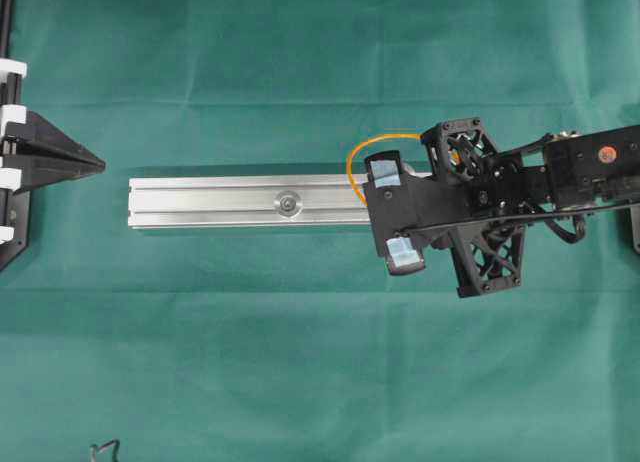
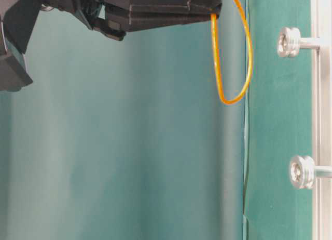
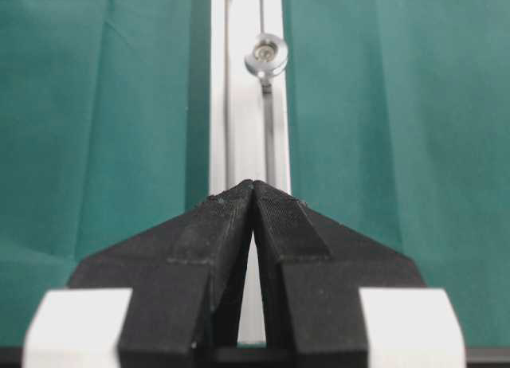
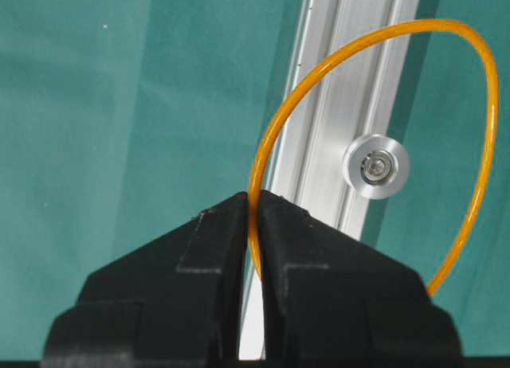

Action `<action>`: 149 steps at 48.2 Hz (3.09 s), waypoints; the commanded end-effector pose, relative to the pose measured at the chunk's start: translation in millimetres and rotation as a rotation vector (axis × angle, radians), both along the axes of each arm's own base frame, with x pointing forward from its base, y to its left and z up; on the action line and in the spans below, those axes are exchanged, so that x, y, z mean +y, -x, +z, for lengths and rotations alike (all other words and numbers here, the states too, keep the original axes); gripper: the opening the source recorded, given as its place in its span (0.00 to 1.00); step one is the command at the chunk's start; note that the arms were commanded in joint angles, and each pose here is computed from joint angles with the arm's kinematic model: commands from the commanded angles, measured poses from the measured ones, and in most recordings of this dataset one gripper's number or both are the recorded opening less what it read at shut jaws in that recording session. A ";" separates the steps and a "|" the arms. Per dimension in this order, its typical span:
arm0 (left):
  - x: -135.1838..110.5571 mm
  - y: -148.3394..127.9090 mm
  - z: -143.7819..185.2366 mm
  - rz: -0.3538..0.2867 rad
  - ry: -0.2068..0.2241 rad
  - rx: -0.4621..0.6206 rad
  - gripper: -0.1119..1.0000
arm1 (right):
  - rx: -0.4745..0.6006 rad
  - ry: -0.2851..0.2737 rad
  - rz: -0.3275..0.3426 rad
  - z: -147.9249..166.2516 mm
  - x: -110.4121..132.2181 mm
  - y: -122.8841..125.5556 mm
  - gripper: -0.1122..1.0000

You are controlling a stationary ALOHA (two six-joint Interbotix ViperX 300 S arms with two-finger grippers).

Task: Hook the rubber onto the shaft.
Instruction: 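Lift the gripped band with the right gripper toward the rail center, then carry the band leftward over the right metal pulley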

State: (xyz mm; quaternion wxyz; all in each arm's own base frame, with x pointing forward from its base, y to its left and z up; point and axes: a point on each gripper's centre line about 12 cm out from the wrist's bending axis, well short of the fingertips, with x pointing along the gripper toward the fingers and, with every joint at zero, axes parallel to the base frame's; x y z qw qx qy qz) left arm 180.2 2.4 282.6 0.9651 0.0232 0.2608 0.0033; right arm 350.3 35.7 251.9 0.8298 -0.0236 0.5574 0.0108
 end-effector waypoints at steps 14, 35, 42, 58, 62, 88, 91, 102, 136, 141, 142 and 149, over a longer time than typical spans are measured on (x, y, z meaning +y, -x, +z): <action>0.4 -3.1 12.5 0.002 0.000 -0.029 0.12 | -0.041 -0.004 -0.001 11.5 -0.2 -3.9 0.16; 0.4 -3.0 11.9 0.002 0.000 -0.028 0.12 | -0.041 -0.002 0.000 11.5 -0.3 -3.9 0.16; 0.4 -3.0 11.9 0.002 0.000 -0.028 0.12 | -0.041 -0.002 0.000 11.5 -0.3 -3.9 0.16; 0.4 -3.0 11.9 0.002 0.000 -0.028 0.12 | -0.032 -0.003 0.000 6.1 -0.3 -2.7 0.16; 0.4 -3.0 11.9 0.002 0.000 -0.028 0.12 | -0.030 -0.005 -0.001 0.5 0.0 -3.1 0.16; 0.4 -3.0 11.9 0.002 0.000 -0.028 0.12 | -0.034 -0.012 0.001 -14.2 0.9 -3.7 0.16; 0.7 -3.0 11.9 0.004 0.000 -0.028 0.12 | -0.034 -0.012 0.001 -14.2 0.9 -3.7 0.16; 0.5 -3.0 11.9 0.002 -0.002 -0.028 0.12 | -0.040 -0.013 0.001 -13.9 1.0 -4.4 0.16; 0.4 -3.0 11.9 0.002 0.000 -0.028 0.12 | -0.044 -0.015 0.001 -14.6 1.3 -5.5 0.16; 0.4 -3.0 11.9 0.002 0.000 -0.028 0.12 | -0.044 -0.015 0.001 -14.6 1.3 -5.5 0.16; 0.4 -2.8 12.2 0.002 0.000 -0.029 0.12 | -0.043 -0.015 0.001 -15.2 1.3 -5.7 0.16; 0.4 -3.0 11.9 0.002 0.000 -0.028 0.12 | -0.044 -0.015 0.000 -15.1 0.7 -5.4 0.16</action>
